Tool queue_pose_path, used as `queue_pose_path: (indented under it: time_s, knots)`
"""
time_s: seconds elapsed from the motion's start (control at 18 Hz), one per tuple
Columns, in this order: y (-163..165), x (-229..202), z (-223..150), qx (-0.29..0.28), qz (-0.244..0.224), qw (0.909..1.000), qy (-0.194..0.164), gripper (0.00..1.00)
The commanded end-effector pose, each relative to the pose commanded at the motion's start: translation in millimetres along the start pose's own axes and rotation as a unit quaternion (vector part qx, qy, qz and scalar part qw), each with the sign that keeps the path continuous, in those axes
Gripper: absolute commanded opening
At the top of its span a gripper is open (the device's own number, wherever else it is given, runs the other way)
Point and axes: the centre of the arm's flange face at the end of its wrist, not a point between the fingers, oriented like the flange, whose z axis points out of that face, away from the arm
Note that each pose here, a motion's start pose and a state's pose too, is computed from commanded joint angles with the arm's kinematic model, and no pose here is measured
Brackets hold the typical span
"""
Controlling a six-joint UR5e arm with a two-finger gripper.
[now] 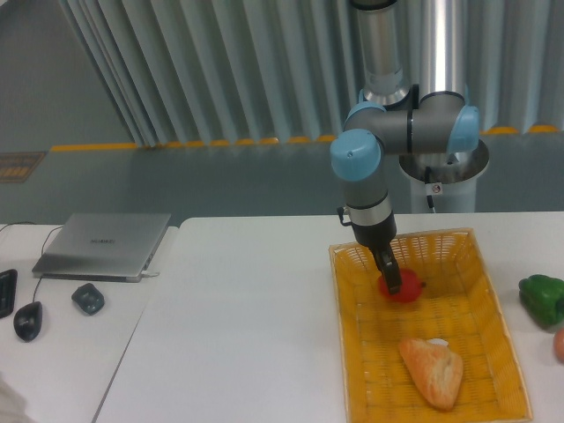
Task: Place the red peppers in a basket
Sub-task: 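Open the gripper to release the red pepper into the basket, then raise the gripper and move it back toward the green pepper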
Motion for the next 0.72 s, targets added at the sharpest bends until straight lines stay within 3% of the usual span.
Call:
queue_pose_path:
  time_s: [0.39, 0.72]
  knots:
    - [8.0, -11.9, -12.3, 0.002, -0.008, 0.9999, -0.014, 1.0]
    - [55.0, -67.5, -32.5, -0.018, -0.053, 0.9973, -0.047, 1.0]
